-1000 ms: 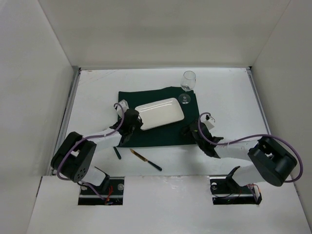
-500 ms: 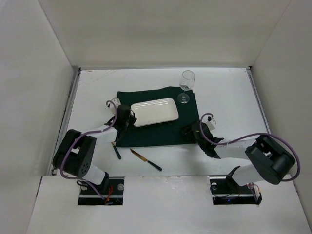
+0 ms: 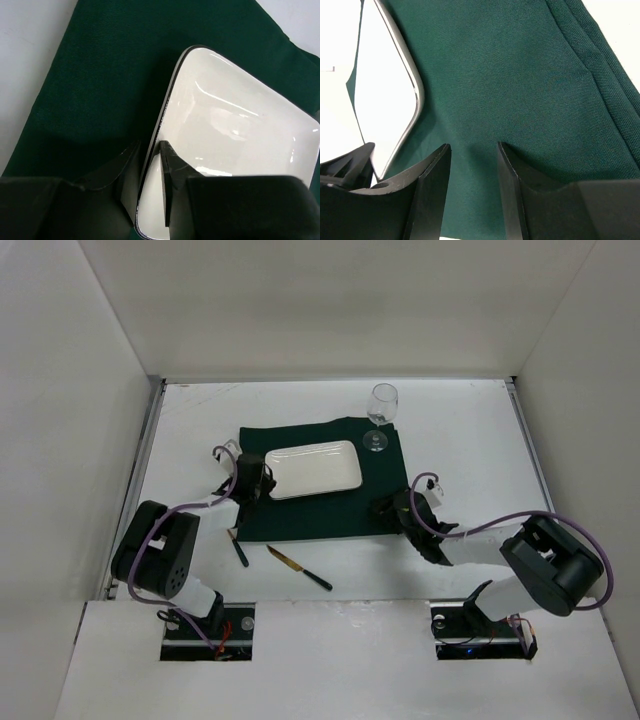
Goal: Set the dinner table for one person
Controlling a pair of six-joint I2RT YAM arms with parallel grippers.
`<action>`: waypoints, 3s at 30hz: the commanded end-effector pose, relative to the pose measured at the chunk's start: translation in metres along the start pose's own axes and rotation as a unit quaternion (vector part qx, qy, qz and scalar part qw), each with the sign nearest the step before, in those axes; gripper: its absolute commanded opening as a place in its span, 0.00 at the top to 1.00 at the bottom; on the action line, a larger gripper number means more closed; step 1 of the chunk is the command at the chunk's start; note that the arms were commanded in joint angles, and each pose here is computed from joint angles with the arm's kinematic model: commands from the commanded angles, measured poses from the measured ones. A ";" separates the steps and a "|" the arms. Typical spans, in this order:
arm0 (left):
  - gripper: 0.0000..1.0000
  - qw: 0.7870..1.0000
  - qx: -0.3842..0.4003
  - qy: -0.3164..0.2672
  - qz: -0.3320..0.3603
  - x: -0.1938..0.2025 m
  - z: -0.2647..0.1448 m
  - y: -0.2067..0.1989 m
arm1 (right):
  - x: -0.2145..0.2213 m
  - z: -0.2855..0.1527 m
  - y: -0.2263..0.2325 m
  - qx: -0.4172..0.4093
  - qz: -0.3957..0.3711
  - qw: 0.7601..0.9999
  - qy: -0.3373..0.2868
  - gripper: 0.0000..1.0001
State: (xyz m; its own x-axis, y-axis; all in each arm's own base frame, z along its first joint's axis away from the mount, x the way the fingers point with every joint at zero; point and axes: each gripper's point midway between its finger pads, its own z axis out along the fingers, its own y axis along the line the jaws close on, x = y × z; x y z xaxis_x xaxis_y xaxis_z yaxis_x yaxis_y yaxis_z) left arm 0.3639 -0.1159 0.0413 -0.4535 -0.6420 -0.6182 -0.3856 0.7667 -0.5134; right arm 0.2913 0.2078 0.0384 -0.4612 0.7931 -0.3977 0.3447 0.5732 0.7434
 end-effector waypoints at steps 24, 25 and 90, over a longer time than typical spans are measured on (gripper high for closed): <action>0.90 0.994 0.079 -0.065 0.042 -0.011 -0.079 -0.012 | 0.107 -0.104 0.064 -0.192 -0.422 0.870 0.168 0.90; 0.91 0.994 0.082 -0.066 0.037 -0.012 -0.081 -0.011 | 0.121 -0.108 0.069 -0.206 -0.442 0.854 0.183 0.89; 0.65 0.995 0.025 -0.092 -0.019 -0.031 -0.090 0.037 | 0.005 -0.085 0.118 -0.159 -0.396 0.904 0.036 0.87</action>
State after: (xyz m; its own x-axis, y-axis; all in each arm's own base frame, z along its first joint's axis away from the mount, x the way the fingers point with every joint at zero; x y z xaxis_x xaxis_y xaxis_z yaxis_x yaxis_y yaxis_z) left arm 0.2801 -0.0617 0.0761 -0.3144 -0.6485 -0.6933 -0.3818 0.7550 -0.5331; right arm 0.2250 0.2879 0.1587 -0.5365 -0.0185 -0.8437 -0.5023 0.8103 0.3017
